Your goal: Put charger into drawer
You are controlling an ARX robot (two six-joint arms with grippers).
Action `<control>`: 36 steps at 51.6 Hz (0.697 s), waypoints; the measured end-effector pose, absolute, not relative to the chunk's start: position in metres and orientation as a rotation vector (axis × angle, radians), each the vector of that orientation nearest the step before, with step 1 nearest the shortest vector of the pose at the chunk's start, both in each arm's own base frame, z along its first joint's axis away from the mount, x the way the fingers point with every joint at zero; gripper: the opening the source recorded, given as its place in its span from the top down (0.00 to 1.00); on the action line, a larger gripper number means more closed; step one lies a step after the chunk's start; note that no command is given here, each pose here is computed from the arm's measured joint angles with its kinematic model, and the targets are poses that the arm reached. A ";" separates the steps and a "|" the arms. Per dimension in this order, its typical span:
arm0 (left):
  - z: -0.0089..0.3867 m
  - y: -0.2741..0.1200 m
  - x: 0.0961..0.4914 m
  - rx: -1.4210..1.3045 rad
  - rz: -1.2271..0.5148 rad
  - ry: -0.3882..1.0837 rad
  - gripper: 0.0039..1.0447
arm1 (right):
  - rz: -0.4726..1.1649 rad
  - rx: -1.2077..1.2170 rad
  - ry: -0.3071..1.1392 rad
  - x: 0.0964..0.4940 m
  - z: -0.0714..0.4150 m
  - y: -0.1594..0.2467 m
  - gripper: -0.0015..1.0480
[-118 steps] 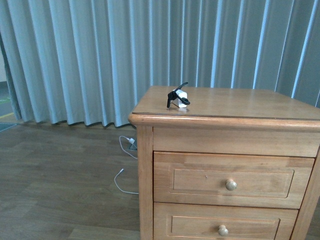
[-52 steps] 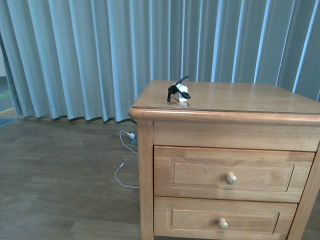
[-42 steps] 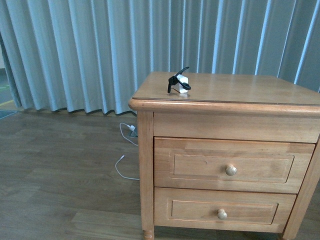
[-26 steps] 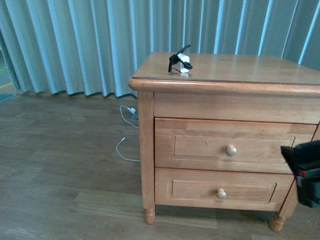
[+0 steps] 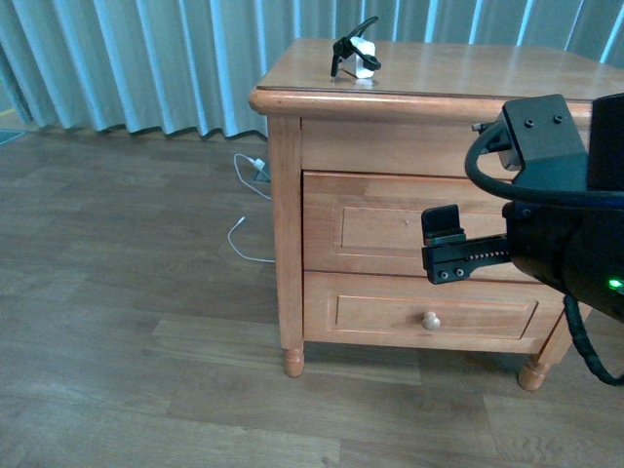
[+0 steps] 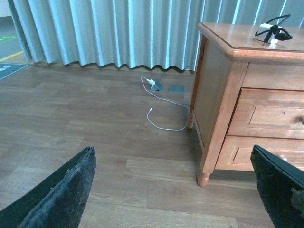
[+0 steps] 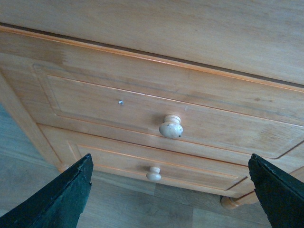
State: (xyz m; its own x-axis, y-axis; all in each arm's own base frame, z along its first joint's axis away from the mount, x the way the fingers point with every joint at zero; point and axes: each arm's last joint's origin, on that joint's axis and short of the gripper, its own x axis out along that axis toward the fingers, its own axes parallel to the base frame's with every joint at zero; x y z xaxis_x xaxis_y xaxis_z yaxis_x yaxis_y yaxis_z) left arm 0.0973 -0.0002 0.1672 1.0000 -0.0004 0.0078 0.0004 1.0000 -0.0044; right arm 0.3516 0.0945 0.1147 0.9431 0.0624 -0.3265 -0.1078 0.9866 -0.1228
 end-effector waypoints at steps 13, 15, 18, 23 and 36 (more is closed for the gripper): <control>0.167 0.000 0.097 -0.004 0.000 -0.008 0.05 | 0.037 -0.122 0.358 0.400 0.082 0.096 0.08; 0.167 0.000 0.097 -0.004 0.000 -0.008 0.05 | 0.026 -0.122 0.362 0.405 0.079 0.095 0.08; 0.167 0.000 0.097 -0.004 0.000 -0.008 0.05 | 0.007 -0.118 0.367 0.412 0.073 0.092 0.08; 0.167 0.000 0.097 -0.004 0.000 -0.008 0.05 | -0.020 -0.108 0.370 0.423 0.065 0.087 0.08; 0.167 0.000 0.097 -0.004 0.000 -0.008 0.05 | -0.037 -0.081 0.395 0.436 0.052 0.084 0.08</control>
State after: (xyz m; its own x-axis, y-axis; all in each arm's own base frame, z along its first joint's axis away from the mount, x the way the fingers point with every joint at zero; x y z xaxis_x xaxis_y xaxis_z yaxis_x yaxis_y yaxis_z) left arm 0.0973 -0.0002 0.1672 1.0000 -0.0004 0.0078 0.0004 1.0000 -0.0044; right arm 0.4356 0.0837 0.0515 0.9225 -0.0519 -0.3825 0.0204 0.9961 -0.0859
